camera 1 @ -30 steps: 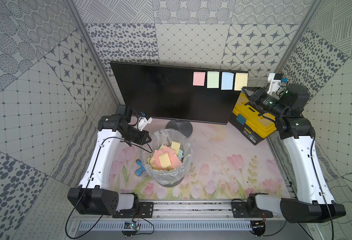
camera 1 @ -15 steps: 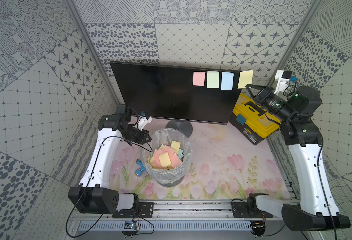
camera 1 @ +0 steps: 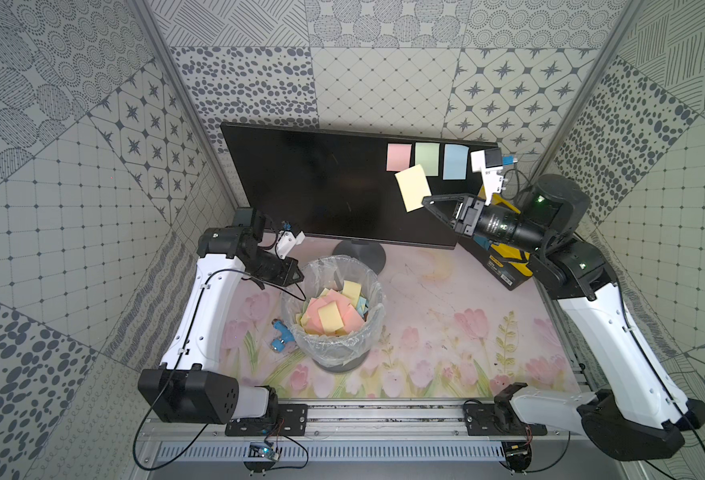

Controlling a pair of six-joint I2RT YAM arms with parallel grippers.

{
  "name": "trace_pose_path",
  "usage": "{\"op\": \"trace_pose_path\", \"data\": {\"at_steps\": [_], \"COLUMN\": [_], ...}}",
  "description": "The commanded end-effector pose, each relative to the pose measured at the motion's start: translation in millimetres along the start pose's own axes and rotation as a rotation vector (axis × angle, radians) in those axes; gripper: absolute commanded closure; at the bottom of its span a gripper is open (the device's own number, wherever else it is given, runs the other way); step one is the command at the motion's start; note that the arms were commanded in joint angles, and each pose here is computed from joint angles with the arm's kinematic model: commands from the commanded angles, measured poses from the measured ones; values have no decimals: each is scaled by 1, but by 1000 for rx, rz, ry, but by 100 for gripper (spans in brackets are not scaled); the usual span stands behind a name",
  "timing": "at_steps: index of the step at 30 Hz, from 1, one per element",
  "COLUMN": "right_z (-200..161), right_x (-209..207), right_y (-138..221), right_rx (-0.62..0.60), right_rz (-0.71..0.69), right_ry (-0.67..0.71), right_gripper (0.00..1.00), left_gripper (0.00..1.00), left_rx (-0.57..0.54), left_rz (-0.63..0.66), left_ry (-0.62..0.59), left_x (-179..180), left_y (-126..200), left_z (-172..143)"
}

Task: Remove the sticky note from the monitor
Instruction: Place the sticky note in the trash bin.

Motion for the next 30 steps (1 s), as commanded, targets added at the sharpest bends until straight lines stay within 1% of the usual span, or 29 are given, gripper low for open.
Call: {"op": "trace_pose_path", "data": {"at_steps": [1, 3, 6, 9, 15, 17, 18, 22, 23, 24, 29, 30], "right_z": [-46, -73, -113, -135, -161, -170, -173, -175, -173, -170, -150, -142], "right_x": [-6, -5, -15, -22, -21, -19, -18, -13, -12, -10, -7, -7], "right_y": [-33, -50, -73, -83, -96, -102, -104, -112, -113, -113, -102, -99], "right_rx": [160, 254, 396, 451, 544, 581, 597, 608, 601, 591, 511, 483], "right_rz": [-45, -52, -122, -156, -168, -171, -172, -164, -163, -164, -210, -223], "right_ry": [59, 74, 111, 130, 164, 183, 192, 215, 222, 228, 264, 261], "right_gripper": [100, 100, 100, 100, 99, 95, 92, 74, 66, 63, 54, 53], "left_gripper": [100, 100, 100, 100, 100, 100, 100, 100, 100, 100, 100, 100], "left_rx": [-55, -58, -61, -60, -67, -69, -69, -69, -69, -70, -73, -74], "left_rz": [-35, -36, -41, -40, -38, -37, -35, -37, -37, -37, -37, -39], "left_ry": [-1, 0, 0, 0, 1, 0, 1, -1, -1, -2, -2, -3], "left_x": [-4, -4, -5, -4, -4, -4, -4, -4, -5, -4, -5, -5], "left_y": [2, 3, 3, 3, 3, 4, 4, 4, 4, 4, 5, 5], "left_z": [11, 11, 12, 12, 14, 15, 15, 14, 14, 14, 14, 14]}}
Point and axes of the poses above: each gripper's point midway between its finger pads, its own y axis back along the fingers, its own x axis along the line the jaws close on, z = x × y, the point moved 7 cm from there along y, back along the fingers, and after that the axes turned 1 degree about y, right-handed, at the moved point
